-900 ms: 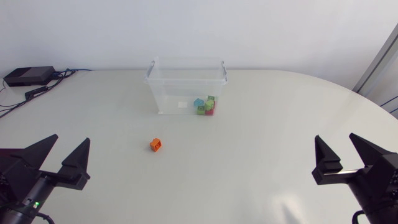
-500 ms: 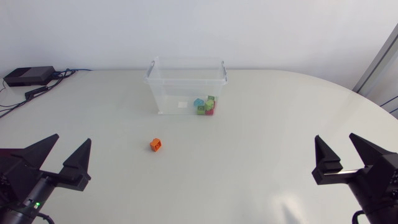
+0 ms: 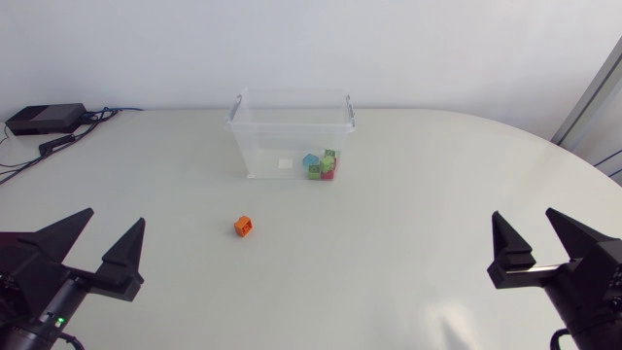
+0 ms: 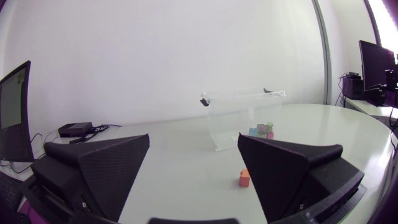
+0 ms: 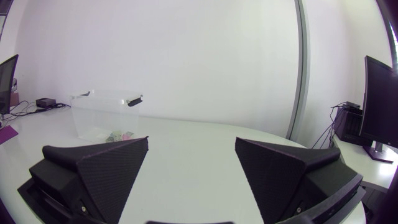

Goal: Place the duplo bricks in the container

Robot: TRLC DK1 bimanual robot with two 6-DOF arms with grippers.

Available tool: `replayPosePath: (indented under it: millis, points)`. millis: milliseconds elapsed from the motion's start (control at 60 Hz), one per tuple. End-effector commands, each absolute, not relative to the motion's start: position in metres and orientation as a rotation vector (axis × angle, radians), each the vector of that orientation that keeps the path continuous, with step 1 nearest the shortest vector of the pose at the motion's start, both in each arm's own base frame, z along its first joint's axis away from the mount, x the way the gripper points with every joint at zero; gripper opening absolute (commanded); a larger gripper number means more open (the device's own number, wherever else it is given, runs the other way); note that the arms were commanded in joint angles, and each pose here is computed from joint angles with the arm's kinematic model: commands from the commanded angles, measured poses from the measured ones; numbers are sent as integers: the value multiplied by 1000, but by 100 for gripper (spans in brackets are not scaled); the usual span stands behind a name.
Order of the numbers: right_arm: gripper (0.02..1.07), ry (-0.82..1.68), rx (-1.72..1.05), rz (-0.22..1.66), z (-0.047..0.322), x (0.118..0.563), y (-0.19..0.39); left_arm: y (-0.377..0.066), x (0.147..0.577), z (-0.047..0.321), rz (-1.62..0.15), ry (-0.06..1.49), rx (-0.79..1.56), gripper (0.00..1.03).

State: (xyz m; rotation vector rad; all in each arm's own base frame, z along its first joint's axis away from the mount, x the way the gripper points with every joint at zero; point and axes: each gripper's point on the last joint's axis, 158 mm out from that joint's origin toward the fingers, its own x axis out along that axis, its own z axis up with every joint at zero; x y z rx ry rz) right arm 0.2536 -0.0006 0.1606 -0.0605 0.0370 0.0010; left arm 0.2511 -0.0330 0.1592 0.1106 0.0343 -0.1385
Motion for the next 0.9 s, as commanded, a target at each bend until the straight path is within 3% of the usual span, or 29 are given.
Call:
replayPosePath:
  millis: [0, 567, 883]
  points:
    - [103, 63, -79, -6, 147, 254, -3, -33, 252, 159, -138, 14, 130, 99]
    - [103, 63, -79, -6, 147, 254, -3, -34, 253, 171, -140, -4, 160, 99]
    - [103, 65, -79, -6, 147, 254, -3, -45, 277, 175, -198, 182, 171, 99]
